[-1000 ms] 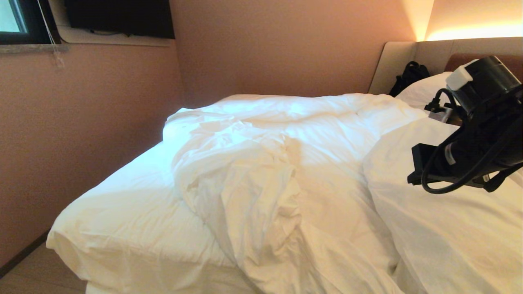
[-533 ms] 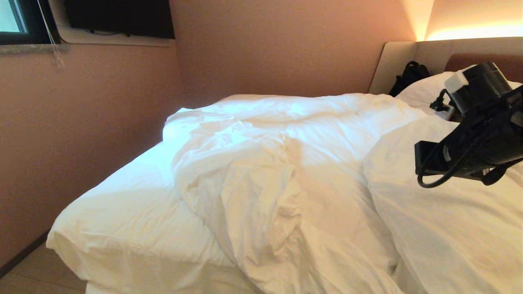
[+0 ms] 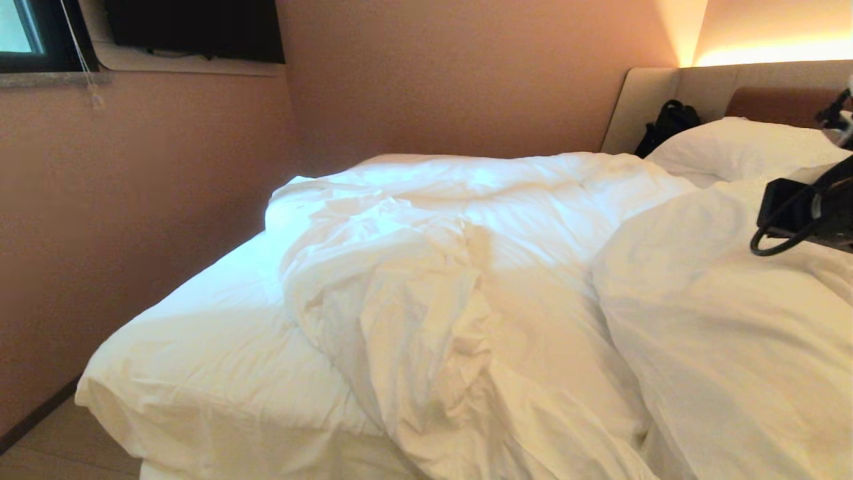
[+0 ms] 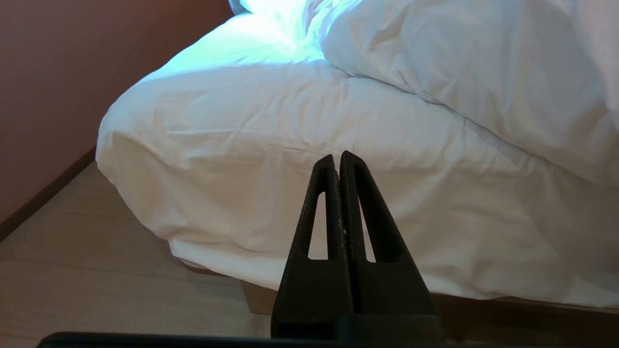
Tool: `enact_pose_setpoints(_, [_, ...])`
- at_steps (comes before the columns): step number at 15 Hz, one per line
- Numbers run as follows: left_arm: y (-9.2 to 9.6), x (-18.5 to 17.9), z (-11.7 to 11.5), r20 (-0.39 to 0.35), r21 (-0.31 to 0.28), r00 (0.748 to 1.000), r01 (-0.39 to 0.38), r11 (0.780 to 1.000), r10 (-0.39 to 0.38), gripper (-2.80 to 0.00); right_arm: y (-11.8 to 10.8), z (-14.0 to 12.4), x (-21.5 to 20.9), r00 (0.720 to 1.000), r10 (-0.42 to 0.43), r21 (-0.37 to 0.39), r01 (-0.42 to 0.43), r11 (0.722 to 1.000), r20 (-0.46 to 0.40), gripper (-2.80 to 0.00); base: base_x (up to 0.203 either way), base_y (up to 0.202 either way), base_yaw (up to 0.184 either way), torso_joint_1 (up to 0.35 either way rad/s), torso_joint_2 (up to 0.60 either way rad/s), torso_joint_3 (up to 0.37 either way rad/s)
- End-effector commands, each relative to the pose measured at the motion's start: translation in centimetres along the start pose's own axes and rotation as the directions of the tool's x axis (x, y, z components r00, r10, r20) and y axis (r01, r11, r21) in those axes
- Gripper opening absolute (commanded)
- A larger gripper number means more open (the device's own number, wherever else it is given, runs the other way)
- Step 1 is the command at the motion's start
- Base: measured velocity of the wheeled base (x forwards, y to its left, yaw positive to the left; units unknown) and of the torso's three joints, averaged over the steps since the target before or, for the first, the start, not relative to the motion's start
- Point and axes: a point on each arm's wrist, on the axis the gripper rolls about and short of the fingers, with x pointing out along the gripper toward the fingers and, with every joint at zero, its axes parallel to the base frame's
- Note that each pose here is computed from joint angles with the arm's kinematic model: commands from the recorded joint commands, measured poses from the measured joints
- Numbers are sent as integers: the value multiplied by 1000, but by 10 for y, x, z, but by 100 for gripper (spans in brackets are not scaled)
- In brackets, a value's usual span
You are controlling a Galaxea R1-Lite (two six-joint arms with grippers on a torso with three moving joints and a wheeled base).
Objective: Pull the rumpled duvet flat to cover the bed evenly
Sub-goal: Flatten the corners of the folded blanket
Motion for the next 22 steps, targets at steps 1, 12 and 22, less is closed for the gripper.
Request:
enact_pose_setpoints(1, [0, 0, 0, 1, 0, 1000, 0, 1000, 0, -280, -21, 6, -22, 999, 2, -1, -2, 1000, 45, -280, 0, 0, 0, 0, 0, 0])
enact_pose_setpoints(12, [0, 0, 0, 1, 0, 1000, 0, 1000, 0, -280, -103, 12, -27, 923, 383, -175, -380, 908, -15, -280, 0, 0, 0, 0, 0, 0])
enact_pose_setpoints(22, [0, 0, 0, 1, 0, 1000, 0, 1000, 0, -280, -149, 4, 28, 927, 359, -80, -368, 926, -107, -280, 0, 0, 0, 0, 0, 0])
